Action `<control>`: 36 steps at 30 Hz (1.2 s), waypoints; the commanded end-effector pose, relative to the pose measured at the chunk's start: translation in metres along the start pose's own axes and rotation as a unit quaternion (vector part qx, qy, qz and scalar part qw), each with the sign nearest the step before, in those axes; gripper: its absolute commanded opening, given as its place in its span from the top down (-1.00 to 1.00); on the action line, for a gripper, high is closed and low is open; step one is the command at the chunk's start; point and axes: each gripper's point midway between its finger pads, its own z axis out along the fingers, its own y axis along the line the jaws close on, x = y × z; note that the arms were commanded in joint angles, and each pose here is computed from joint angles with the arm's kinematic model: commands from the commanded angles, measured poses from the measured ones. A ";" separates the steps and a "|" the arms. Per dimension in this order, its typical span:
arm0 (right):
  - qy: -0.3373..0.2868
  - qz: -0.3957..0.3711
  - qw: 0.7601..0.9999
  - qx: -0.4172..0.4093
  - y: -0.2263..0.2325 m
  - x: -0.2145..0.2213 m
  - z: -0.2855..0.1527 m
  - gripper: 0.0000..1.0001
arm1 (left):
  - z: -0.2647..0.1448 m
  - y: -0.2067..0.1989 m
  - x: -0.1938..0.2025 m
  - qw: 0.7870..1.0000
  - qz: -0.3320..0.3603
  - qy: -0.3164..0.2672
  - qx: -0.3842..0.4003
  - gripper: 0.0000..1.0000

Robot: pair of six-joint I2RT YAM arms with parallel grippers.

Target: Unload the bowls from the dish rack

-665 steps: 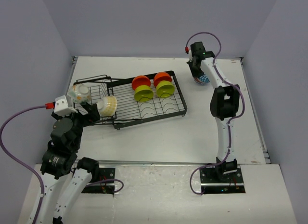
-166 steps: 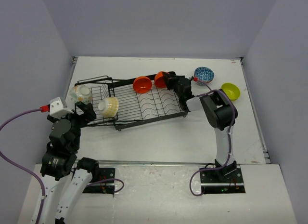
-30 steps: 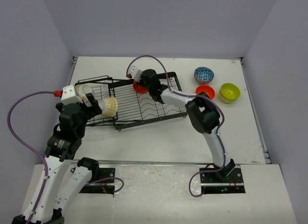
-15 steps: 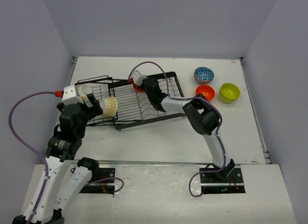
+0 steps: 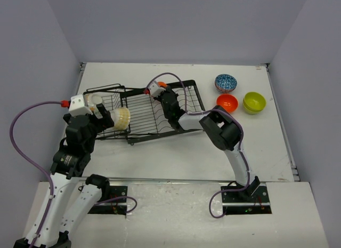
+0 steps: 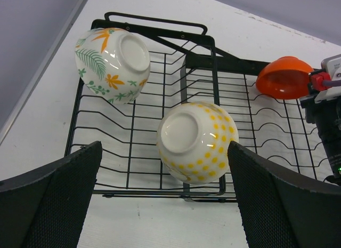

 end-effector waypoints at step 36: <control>0.340 0.428 0.837 0.011 -0.268 0.095 -0.148 1.00 | -0.003 -0.009 -0.011 0.999 -0.005 -0.026 0.030 -1.00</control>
